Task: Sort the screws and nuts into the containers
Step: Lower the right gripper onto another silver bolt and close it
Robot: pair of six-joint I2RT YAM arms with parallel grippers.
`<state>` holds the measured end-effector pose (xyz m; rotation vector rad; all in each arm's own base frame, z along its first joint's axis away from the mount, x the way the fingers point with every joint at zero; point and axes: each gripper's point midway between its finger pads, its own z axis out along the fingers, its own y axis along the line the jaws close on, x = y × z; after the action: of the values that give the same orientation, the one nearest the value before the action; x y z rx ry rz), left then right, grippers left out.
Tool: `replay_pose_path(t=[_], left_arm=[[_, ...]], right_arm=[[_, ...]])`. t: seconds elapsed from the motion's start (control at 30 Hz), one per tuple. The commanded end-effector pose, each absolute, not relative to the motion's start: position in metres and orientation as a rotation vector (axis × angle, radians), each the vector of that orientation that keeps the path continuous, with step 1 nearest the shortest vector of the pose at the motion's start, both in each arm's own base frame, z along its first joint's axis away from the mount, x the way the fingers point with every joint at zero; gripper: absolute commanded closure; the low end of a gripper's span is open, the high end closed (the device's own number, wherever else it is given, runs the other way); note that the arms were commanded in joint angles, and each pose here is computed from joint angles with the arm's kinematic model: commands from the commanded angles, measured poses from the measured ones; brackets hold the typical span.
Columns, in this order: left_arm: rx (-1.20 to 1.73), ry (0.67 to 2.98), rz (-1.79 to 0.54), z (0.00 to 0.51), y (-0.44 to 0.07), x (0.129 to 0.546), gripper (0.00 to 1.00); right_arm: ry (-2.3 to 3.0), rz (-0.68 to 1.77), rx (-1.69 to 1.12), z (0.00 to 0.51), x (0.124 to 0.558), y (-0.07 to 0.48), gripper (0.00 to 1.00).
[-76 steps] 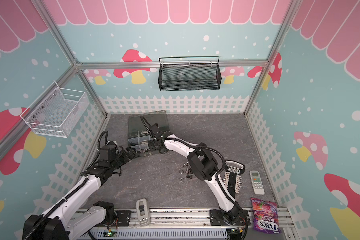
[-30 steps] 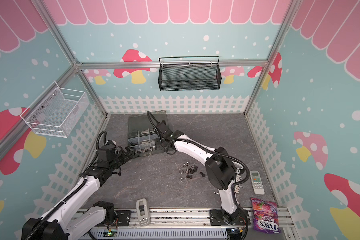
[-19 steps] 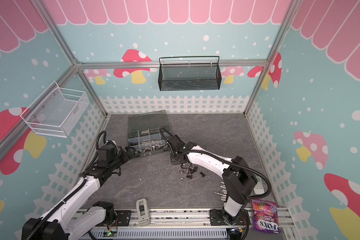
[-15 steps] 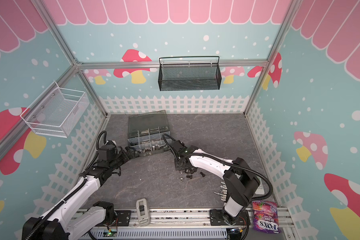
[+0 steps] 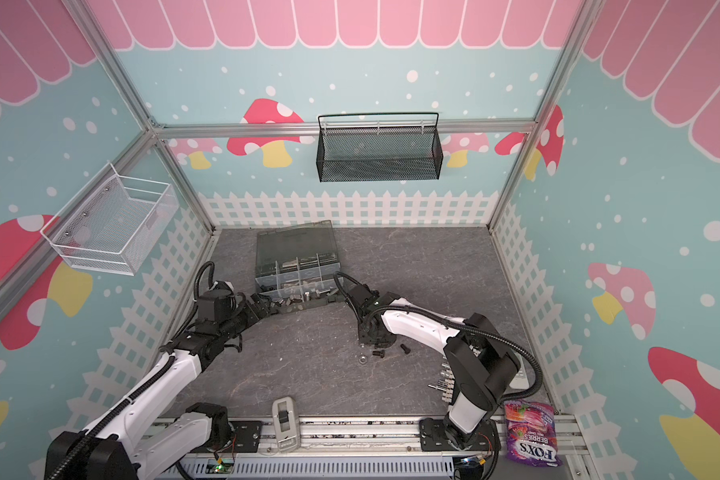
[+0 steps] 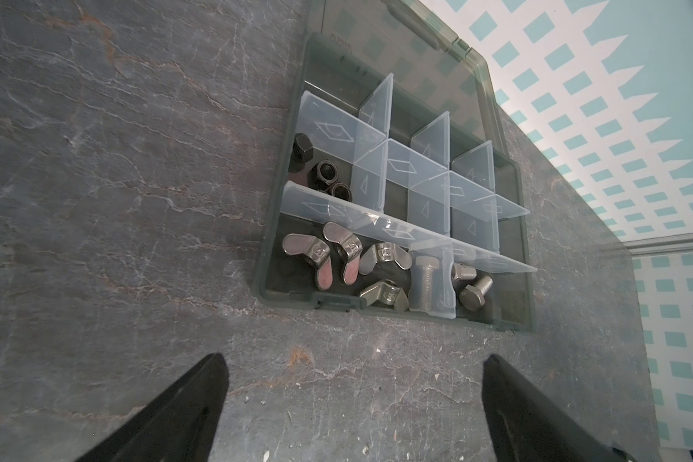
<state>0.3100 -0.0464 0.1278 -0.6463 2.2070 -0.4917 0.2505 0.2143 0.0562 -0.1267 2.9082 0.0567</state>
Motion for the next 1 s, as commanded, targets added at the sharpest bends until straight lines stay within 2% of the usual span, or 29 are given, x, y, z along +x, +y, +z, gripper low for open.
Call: replay_pose_path(t=[0.0,0.97], left_arm=[[-0.654,2.185,-0.505,0.134,-0.046,0.315,0.0],[-0.662,2.186,-0.493,0.13,-0.044,0.311,0.0]], right_arm=[[2.923,0.013,-0.102,0.047,0.252,0.207,0.74],[2.971,0.026,-0.183,0.01,0.26,0.214,0.76]])
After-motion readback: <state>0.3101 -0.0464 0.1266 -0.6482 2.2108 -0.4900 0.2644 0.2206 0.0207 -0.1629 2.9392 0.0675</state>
